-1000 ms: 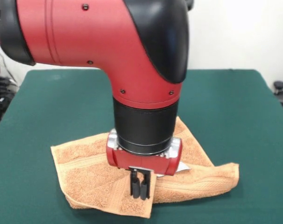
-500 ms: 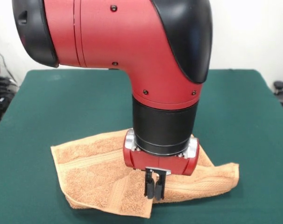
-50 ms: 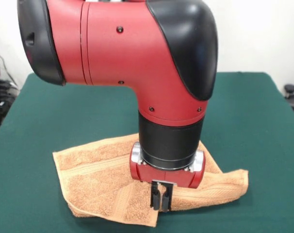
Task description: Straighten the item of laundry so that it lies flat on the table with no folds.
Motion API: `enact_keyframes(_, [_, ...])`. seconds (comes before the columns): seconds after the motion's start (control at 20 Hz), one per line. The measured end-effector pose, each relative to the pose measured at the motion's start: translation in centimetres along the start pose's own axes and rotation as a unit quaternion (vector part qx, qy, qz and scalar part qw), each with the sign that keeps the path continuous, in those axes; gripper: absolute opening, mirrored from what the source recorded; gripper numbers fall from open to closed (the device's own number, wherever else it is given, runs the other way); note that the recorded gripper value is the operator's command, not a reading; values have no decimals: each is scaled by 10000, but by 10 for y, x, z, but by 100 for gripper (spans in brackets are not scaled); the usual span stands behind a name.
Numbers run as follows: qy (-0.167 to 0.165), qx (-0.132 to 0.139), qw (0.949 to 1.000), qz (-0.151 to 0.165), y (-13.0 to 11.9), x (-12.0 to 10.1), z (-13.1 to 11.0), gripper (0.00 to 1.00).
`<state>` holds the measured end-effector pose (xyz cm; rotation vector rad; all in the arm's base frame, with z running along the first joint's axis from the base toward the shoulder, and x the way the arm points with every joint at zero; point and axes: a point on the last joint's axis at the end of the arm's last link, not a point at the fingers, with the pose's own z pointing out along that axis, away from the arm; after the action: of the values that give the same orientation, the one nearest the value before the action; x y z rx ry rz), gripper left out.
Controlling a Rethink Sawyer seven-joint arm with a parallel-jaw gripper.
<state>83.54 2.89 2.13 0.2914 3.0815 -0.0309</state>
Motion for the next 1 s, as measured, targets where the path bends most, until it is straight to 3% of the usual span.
enact_keyframes(1.0, [-219,26,9998,-6,-5,-4,7,100])
